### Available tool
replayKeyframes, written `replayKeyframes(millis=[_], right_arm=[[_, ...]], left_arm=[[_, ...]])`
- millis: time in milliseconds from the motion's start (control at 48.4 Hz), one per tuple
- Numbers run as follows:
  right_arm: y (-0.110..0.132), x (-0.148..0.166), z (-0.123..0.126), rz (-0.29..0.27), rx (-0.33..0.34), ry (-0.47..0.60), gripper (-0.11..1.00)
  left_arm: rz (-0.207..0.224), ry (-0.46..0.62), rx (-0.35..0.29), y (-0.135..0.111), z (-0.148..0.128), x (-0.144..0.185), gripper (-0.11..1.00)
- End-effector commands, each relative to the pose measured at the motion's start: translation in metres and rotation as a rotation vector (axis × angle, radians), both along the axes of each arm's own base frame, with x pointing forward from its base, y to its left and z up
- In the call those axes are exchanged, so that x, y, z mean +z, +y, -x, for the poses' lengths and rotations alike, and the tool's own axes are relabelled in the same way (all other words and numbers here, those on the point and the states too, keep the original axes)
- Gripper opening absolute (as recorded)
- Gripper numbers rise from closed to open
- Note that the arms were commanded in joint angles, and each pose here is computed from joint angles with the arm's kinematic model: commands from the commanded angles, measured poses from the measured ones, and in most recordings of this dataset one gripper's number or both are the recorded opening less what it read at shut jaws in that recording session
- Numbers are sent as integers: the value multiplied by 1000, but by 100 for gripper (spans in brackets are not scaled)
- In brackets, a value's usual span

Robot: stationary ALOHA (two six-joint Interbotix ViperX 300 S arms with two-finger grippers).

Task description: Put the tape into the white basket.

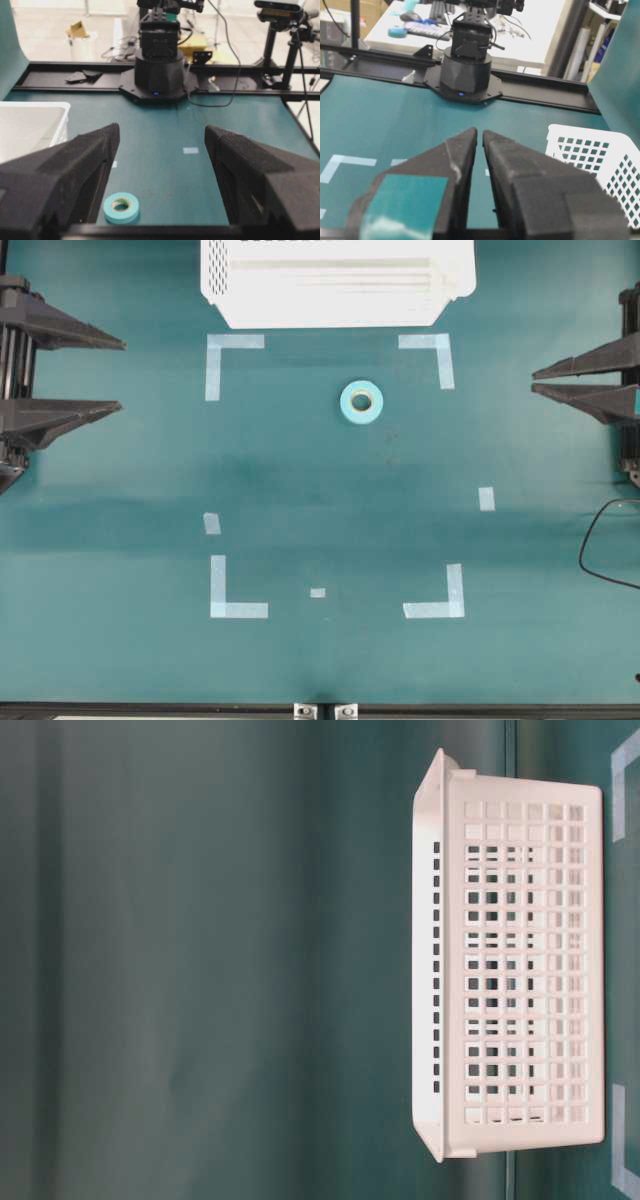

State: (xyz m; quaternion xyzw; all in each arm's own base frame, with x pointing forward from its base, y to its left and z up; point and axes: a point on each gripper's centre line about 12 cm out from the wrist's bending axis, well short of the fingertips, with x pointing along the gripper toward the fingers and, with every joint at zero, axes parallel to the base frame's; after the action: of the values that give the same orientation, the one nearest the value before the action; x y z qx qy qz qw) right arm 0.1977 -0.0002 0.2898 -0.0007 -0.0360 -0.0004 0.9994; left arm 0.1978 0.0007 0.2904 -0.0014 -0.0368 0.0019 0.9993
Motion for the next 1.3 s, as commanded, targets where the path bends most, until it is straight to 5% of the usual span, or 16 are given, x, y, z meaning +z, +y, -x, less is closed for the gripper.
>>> replayKeyframes(millis=[0, 165, 413, 516, 640, 805, 909, 1280], right_arm=[[-1, 5, -2, -11, -3, -15, 24], [-2, -4, -2, -17, -10, 14, 1], [-4, -3, -3, -66, -14, 12, 2], [-6, -5, -3, -88, -22, 19, 19], [-6, -5, -4, -112, -23, 20, 55], [-6, -4, -4, -115, -22, 17, 95], [-6, -4, -6, -115, -22, 24, 97], [-7, -8, -15, -119, -29, 62, 97]], left_arm=[[27, -9, -8, -2, 0, 1, 24], [24, -9, -20, -4, -1, 1, -1], [19, 11, -24, -5, 1, -7, -11], [19, 11, -23, -5, 4, -9, -11], [19, 14, -23, -5, 7, -13, -9], [17, 34, -25, -5, 10, -19, 8], [19, 48, -25, -5, 11, -22, 23], [17, 69, -25, -4, 28, -36, 22]])
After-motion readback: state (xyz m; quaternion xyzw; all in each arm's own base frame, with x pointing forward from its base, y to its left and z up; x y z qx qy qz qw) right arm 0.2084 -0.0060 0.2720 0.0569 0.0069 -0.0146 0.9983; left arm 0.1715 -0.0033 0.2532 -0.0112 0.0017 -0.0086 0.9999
